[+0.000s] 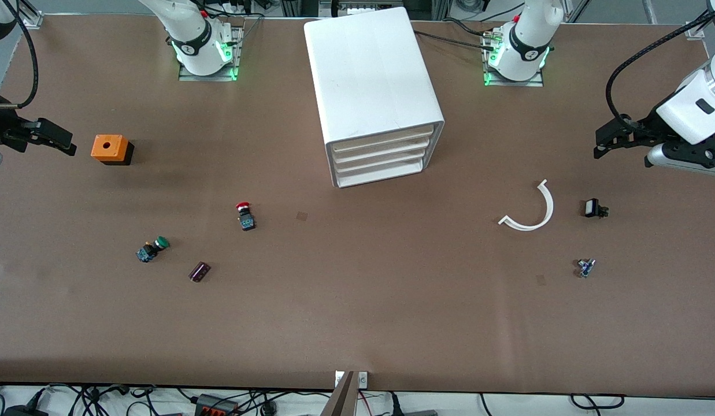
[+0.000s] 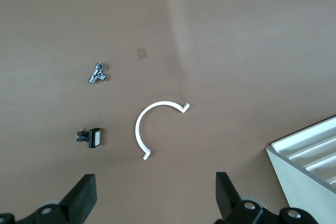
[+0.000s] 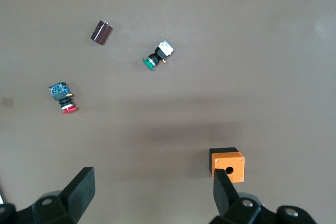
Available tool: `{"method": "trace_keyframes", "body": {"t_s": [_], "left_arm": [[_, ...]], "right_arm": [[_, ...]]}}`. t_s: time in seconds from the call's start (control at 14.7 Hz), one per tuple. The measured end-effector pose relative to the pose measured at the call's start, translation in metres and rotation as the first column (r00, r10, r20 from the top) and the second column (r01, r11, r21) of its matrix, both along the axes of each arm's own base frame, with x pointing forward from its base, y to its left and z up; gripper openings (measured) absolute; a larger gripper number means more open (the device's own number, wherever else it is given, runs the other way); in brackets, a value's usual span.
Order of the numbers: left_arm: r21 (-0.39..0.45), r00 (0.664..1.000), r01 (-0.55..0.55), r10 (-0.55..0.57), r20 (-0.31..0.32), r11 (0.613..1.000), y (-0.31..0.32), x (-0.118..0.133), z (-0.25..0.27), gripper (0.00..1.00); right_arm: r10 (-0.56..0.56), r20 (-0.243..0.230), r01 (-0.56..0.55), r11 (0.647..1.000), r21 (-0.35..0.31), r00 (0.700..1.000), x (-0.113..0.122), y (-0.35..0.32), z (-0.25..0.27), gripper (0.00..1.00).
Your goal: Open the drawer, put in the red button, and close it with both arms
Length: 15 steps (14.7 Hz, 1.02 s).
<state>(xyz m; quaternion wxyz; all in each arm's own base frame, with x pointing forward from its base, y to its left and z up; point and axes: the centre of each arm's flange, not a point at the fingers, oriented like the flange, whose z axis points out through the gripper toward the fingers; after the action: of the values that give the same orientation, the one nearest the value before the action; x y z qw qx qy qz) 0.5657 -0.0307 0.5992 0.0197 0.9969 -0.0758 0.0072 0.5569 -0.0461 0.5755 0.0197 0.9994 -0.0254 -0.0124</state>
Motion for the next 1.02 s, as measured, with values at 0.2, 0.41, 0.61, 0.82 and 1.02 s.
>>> {"method": "trace_keyframes", "body": {"t_s": [0.2,0.41,0.61,0.82,1.02], "left_arm": [[0.001,1.0,0.001,-0.001,-0.018,1.0,0.0,-0.002,-0.001,1.0],[0.001,1.0,0.001,-0.001,-0.022,1.0,0.0,-0.003,-0.001,1.0],[0.001,1.0,0.001,-0.001,-0.024,1.0,0.0,-0.003,-0.001,1.0],[0.002,0.999,0.002,-0.001,-0.043,1.0,0.0,-0.005,-0.003,1.0],[0.003,0.998,0.006,-0.005,-0.066,1.0,-0.002,-0.007,-0.004,1.0]], "right_arm": [[0.0,0.0,0.0,1.0,0.0,1.0,0.0,0.0,0.0,1.0],[0.0,-0.001,0.0,1.0,0.0,1.0,0.0,0.0,0.0,1.0],[0.008,-0.005,-0.008,1.0,0.0,1.0,0.0,0.005,-0.001,1.0],[0.035,-0.053,-0.035,0.999,0.003,0.998,-0.002,0.02,-0.01,1.0],[0.065,-0.093,-0.064,0.998,0.012,0.994,0.003,0.039,-0.029,1.0]]}}
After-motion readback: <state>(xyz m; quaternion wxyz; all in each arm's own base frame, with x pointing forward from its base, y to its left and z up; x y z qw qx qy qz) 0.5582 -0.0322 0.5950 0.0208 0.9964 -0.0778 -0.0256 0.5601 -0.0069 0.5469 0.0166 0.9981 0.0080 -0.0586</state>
